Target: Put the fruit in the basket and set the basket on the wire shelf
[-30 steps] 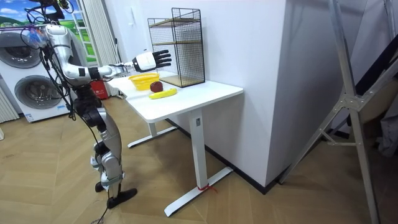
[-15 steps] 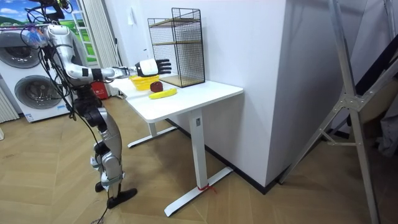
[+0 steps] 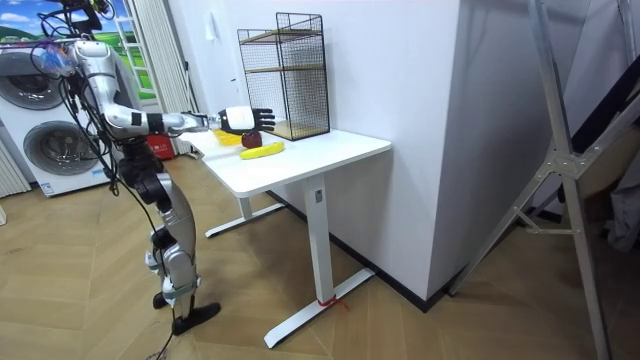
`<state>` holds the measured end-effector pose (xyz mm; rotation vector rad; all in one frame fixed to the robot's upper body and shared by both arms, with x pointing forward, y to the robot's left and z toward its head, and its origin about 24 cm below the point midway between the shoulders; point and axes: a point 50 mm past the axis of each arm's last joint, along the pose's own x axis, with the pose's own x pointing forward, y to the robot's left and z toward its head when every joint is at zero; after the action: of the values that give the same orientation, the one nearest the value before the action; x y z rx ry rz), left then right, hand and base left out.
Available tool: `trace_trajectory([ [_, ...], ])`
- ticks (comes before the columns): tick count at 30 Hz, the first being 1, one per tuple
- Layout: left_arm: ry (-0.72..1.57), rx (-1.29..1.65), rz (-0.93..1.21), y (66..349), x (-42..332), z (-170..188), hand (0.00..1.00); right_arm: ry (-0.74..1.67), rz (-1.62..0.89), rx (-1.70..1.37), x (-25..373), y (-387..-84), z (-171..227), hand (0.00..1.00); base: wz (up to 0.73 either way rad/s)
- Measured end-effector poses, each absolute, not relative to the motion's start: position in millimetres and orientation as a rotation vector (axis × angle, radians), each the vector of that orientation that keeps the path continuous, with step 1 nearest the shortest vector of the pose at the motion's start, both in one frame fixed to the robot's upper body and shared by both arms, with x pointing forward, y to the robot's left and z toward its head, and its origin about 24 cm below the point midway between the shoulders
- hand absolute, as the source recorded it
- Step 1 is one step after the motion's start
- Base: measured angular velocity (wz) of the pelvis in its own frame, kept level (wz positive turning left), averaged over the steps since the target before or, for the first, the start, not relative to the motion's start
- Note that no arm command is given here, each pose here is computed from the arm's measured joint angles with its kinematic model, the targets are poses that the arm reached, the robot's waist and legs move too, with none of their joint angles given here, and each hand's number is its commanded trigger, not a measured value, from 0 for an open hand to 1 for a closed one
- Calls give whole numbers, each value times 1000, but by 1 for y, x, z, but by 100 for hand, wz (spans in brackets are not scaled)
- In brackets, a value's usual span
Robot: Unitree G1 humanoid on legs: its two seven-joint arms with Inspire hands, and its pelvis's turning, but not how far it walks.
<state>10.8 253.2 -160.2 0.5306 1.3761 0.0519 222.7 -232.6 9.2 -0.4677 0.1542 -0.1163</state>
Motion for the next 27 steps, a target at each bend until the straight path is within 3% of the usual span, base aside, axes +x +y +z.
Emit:
trace_trajectory([
  [27, 1402, 535, 19, 254, 9, -160, 0, 366, -36, -478, 225, -239, -33, 0, 1],
])
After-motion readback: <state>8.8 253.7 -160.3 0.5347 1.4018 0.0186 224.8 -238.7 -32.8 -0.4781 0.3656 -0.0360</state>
